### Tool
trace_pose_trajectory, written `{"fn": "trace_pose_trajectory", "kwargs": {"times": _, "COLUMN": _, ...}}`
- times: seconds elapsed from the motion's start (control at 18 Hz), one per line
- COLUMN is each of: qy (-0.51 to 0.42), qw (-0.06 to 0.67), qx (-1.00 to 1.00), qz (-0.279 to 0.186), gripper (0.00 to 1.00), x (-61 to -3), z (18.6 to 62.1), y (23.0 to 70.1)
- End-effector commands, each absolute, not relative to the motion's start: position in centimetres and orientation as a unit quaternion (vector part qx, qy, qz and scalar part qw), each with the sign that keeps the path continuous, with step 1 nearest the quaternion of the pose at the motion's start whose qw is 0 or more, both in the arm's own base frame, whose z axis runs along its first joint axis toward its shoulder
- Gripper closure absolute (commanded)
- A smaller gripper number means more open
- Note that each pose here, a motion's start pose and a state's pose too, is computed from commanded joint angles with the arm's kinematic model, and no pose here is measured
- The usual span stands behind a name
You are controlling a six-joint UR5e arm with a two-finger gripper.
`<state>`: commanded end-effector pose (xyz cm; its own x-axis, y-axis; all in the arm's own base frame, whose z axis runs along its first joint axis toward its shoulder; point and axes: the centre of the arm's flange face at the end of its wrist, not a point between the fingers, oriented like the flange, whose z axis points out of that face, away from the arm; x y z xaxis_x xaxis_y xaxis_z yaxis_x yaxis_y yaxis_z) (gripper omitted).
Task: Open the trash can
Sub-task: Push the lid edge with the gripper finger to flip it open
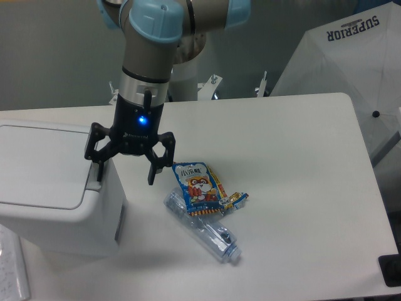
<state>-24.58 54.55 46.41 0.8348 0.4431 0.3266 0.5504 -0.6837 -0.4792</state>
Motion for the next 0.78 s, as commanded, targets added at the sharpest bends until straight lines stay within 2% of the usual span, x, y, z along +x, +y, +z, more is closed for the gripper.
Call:
{"fn": "trace_pose_trajectory", "kwargs": {"times": 0.44, "qy": -0.271, "qw": 0.293, "qx": -0.912, "qz": -0.090, "gripper": 0.00, "x": -24.6, "z": 46.8, "y": 54.5}}
{"fn": "trace_pose_trajectory", "kwargs": {"times": 0.61, "qy": -0.262, "qw": 0.318, "qx": -0.908, "qz": -0.079, "gripper": 0.00, "x": -24.8, "z": 49.8, "y": 54.7}}
{"fn": "trace_pose_trajectory", "kwargs": {"times": 0.78, "qy": -0.273, "qw": 0.341, "qx": -0.898, "qz": -0.057, "gripper": 0.00, "x": -27.4, "z": 52.6, "y": 53.8}}
